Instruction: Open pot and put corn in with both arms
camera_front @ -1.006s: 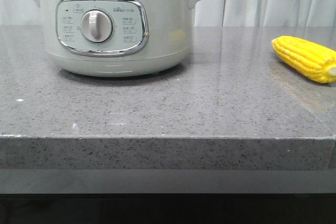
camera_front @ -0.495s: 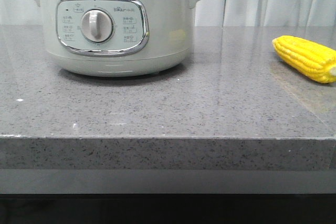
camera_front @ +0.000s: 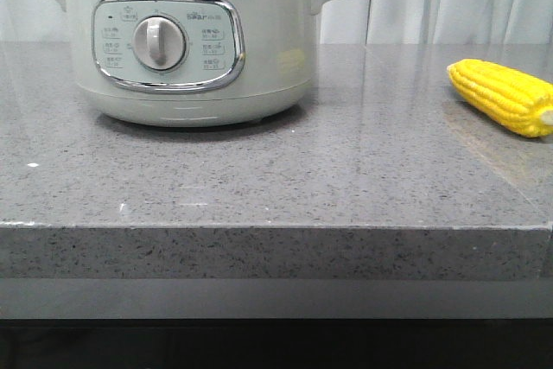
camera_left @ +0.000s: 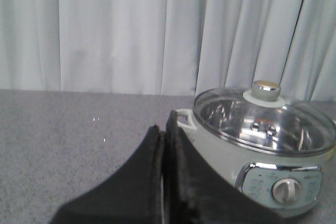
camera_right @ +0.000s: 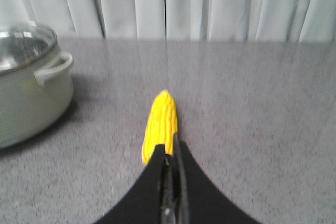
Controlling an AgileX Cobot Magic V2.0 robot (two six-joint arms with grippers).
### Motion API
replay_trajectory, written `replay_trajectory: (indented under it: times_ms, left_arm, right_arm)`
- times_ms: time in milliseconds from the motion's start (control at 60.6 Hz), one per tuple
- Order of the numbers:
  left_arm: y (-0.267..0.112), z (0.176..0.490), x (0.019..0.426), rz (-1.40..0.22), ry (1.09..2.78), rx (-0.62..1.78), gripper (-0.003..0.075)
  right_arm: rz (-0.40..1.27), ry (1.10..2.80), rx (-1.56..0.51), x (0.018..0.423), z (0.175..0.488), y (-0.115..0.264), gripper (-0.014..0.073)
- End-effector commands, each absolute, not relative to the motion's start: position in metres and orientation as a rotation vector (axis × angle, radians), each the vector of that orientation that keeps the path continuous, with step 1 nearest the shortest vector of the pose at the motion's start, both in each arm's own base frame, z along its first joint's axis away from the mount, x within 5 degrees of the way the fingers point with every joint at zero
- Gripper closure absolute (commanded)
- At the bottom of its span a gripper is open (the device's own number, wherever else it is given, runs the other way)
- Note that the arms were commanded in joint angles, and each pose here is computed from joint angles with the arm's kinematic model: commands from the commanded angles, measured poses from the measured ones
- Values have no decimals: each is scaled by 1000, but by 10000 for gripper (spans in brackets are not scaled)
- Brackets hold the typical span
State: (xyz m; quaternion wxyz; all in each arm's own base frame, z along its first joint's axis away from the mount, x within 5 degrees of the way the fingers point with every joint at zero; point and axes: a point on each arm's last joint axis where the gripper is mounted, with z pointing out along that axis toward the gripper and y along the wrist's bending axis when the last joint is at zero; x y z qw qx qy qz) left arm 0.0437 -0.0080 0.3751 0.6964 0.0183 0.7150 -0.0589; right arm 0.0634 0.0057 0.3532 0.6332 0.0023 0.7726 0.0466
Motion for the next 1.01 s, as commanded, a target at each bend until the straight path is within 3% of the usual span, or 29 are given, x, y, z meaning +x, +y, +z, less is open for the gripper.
replay_trajectory:
  times_ms: [0,478,561,643,808,891,989]
  left_arm:
    - [-9,387,57,-146,1576,35,741]
    - [-10,371,105,-116,1758,42,737]
    - [-9,369,110,-90,1775,54,684]
    - [-9,368,115,-83,1777,56,547]
    - [-9,371,125,-77,1739,50,179]
    - [-10,371,133,-93,1724,35,141]
    - [-12,371,144,-132,1707,15,158]
  right_arm:
    - [83,1750,-1,73,364,5,662]
    - [82,1851,2,97,356,5,659]
    - [82,1851,1,97,356,5,630]
    - [82,1851,1,97,356,5,501]
    - [82,1850,1,97,356,5,101]
    - [83,1851,1,97,356,5,-32]
    - [83,1850,1,97,356,5,-52]
